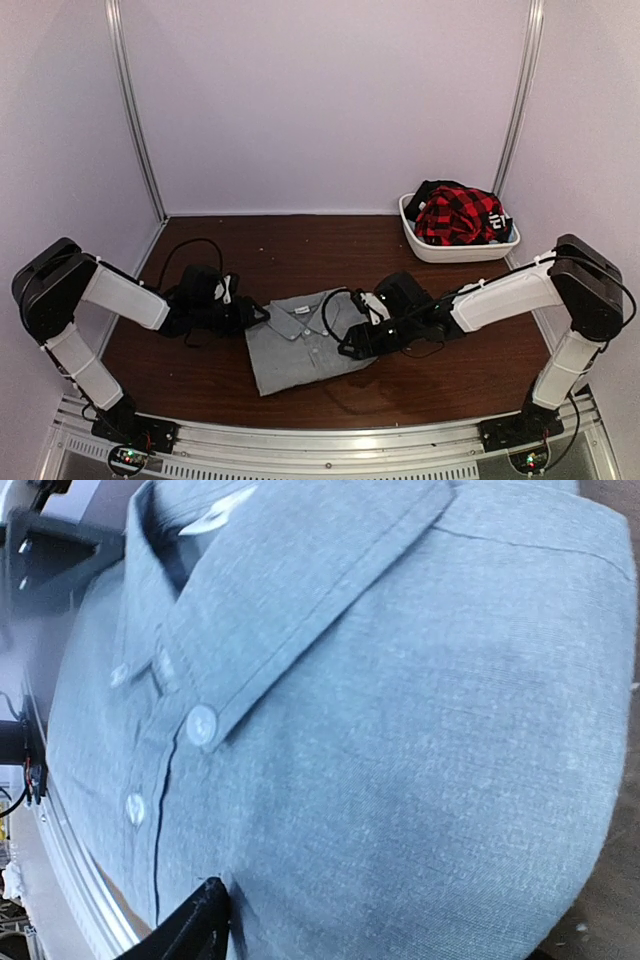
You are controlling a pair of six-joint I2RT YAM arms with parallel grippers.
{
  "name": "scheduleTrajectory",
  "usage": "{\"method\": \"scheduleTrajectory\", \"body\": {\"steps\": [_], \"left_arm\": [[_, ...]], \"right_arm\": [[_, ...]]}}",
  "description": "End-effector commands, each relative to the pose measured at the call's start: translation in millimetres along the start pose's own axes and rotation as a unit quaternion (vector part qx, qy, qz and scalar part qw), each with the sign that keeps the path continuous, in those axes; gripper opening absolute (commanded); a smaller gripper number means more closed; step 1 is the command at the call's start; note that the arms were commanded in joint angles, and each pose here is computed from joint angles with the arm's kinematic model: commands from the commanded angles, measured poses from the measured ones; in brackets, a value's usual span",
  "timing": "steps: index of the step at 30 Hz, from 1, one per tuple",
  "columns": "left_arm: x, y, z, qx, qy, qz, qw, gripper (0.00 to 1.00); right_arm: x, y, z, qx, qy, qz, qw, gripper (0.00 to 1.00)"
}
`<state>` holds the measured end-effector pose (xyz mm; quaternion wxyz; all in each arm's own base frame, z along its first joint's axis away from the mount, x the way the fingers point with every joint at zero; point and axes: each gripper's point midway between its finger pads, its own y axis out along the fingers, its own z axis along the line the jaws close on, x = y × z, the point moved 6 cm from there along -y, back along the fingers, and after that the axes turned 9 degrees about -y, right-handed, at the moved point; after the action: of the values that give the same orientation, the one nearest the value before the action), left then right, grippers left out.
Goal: Fold and stack the long sleeve shirts
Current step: Rotate the square-folded shirt at the center of the board.
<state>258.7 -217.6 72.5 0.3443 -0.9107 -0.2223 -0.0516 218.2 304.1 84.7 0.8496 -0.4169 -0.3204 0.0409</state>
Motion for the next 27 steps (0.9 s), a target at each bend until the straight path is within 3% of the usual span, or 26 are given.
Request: {"method": "scheduleTrajectory", "body": {"steps": [1, 12, 17, 21, 27], "left_arm": [[44.6, 7.9, 9.8, 0.023, 0.029, -0.014, 0.999, 0.56], [141.3, 8.9, 18.2, 0.089, 0.064, -0.072, 0.991, 0.58], [190.8, -16.5, 34.9, 0.147, 0.065, -0.128, 0.979, 0.68], [215.2, -44.2, 36.7, 0.193, 0.067, -0.169, 0.964, 0.75], [213.7, -72.5, 22.6, 0.196, 0.076, -0.211, 0.955, 0.8]], "right_arm": [[14.6, 13.5, 31.9, 0.02, 0.036, -0.07, 0.997, 0.69], [69.8, 66.4, 54.0, 0.015, 0.023, -0.094, 0.995, 0.68], [87.0, 83.8, 65.5, 0.046, 0.016, -0.095, 0.994, 0.68], [94.0, 78.5, 67.1, 0.039, 0.018, -0.105, 0.993, 0.72], [92.8, 45.2, 49.1, -0.009, 0.024, -0.125, 0.992, 0.8]]}}
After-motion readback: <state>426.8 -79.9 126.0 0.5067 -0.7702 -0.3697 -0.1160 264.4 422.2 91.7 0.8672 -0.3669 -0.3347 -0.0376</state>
